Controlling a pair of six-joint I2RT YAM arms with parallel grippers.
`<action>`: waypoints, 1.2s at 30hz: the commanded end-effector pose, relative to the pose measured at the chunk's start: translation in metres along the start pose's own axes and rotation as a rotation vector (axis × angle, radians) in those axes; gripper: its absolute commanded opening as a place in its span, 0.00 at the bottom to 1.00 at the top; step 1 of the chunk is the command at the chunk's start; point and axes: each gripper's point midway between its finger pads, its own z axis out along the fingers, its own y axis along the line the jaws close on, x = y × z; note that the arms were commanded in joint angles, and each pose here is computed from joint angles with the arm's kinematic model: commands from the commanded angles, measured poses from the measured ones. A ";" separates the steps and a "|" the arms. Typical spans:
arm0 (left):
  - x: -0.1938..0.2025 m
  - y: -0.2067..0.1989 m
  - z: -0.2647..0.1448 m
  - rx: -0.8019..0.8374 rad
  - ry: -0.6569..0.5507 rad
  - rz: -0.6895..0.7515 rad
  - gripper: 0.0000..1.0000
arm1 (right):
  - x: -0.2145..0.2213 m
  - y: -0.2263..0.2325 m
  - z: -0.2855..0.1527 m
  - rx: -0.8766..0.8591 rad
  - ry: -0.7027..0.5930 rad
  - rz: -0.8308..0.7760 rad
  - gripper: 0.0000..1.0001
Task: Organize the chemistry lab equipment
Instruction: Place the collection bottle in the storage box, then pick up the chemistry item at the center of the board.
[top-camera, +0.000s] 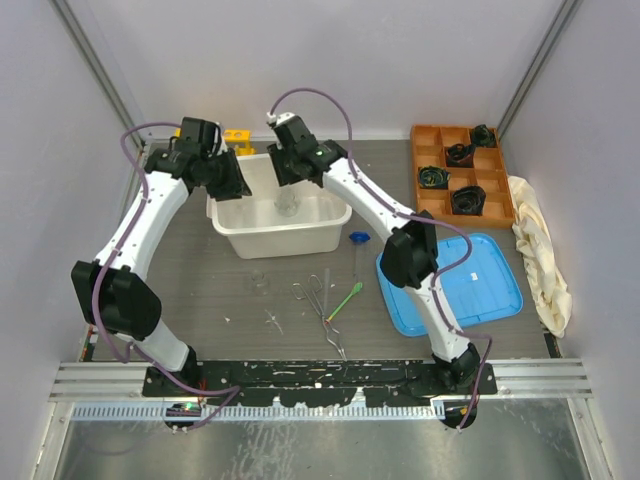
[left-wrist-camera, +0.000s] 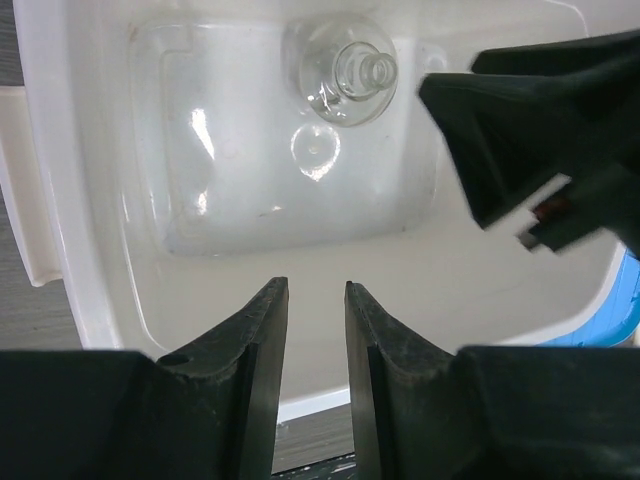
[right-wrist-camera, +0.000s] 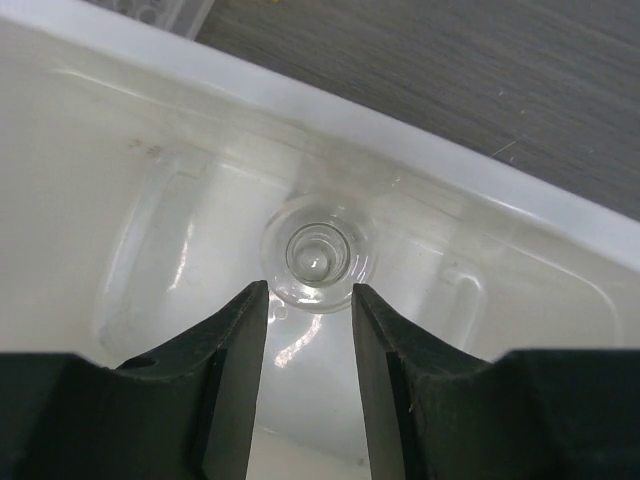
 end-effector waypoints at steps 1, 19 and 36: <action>-0.013 -0.008 -0.008 0.024 -0.059 0.034 0.31 | -0.080 -0.001 -0.087 -0.012 -0.230 0.028 0.46; 0.072 -0.019 -0.087 0.010 0.004 0.233 0.28 | -0.087 -0.067 -0.186 0.211 -0.315 0.066 0.52; 0.160 0.043 -0.082 -0.068 0.027 0.091 0.26 | -0.049 -0.085 -0.224 0.259 -0.335 0.121 0.52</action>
